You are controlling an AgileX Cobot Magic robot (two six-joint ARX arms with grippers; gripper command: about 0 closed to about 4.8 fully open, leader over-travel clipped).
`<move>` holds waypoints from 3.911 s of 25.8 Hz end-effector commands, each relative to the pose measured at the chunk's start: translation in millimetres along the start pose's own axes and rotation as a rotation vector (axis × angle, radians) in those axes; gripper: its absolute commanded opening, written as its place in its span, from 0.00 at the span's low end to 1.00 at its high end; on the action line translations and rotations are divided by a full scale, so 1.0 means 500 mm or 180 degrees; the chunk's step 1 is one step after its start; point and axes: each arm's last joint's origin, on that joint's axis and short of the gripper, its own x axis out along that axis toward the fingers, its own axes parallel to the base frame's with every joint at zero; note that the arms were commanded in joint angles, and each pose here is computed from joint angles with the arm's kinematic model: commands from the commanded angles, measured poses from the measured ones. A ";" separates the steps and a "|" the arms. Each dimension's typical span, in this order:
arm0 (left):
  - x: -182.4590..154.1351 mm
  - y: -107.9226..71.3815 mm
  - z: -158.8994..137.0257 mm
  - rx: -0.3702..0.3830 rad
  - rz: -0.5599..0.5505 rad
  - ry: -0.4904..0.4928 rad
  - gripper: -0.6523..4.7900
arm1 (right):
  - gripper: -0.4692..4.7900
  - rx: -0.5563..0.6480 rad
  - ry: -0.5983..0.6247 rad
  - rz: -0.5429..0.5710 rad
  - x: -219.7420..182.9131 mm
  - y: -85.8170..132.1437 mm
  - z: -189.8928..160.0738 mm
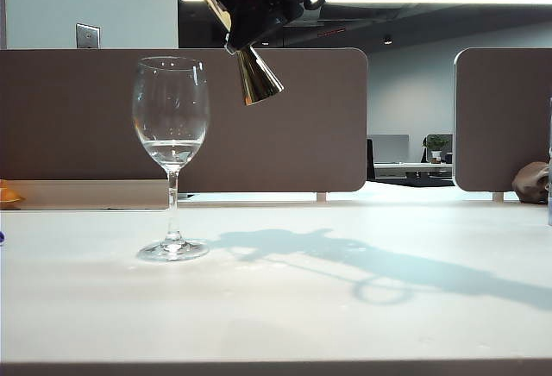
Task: Pick up the jigger and pour the water inside into the glass.
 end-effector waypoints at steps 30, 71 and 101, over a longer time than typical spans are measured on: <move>0.000 0.000 0.003 0.0009 -0.0016 -0.0037 0.11 | 0.08 -0.0872 -0.0123 -0.0064 0.048 0.017 0.032; 0.000 0.000 0.003 0.0009 -0.0016 -0.0037 0.11 | 0.08 -0.3082 -0.0223 -0.0284 0.047 0.019 0.048; 0.000 0.000 0.003 0.0009 -0.0017 -0.0037 0.11 | 0.08 -0.3099 -0.0275 -0.0941 0.035 0.004 0.080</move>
